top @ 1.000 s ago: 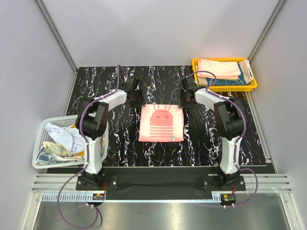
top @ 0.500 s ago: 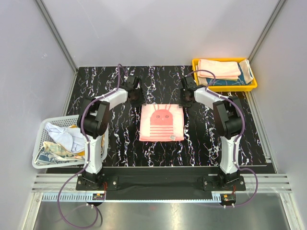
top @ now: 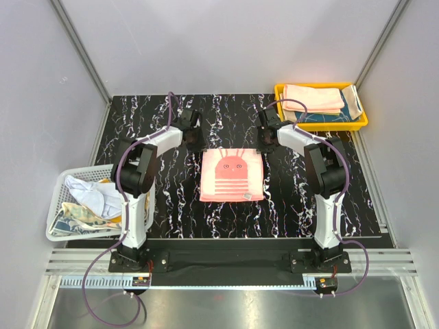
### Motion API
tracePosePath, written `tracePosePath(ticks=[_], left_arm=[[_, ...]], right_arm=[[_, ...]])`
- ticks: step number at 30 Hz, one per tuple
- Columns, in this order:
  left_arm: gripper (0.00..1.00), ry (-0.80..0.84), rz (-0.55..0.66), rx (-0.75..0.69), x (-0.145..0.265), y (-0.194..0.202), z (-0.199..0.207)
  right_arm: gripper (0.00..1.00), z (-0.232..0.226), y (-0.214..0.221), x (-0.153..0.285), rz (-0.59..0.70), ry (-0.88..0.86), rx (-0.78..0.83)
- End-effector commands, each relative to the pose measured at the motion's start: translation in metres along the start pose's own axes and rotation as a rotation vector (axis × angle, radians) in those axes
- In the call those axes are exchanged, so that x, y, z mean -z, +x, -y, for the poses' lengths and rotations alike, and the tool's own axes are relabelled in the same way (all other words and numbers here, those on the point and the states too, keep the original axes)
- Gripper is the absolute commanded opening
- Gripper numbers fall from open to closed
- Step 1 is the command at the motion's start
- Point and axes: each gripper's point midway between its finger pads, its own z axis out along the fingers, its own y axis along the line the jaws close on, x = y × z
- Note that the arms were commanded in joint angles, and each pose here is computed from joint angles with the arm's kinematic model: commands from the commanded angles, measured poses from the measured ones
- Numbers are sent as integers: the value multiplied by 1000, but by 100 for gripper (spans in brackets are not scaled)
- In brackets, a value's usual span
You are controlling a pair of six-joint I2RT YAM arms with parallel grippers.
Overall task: Fold and stack the towels
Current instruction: Fold the towel
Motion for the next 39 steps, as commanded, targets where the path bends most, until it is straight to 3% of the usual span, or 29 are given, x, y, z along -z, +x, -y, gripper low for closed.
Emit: tracePosePath(ticks=[1, 7, 18, 26, 39], left_arm=[[17, 13, -10, 0, -10, 2, -1], [0, 58, 25, 7, -6, -4, 8], [0, 143, 187, 37, 24, -38, 30], [0, 209, 318, 32, 69, -61, 45], [0, 223, 343, 58, 93, -28, 27]], right_arm=[[22, -1, -11, -1, 23, 0, 22], [14, -5, -14, 1, 34, -18, 19], [5, -13, -39, 30, 150, -61, 10], [1, -19, -56, 63, 264, -117, 6], [1, -11, -31, 91, 294, -159, -10]])
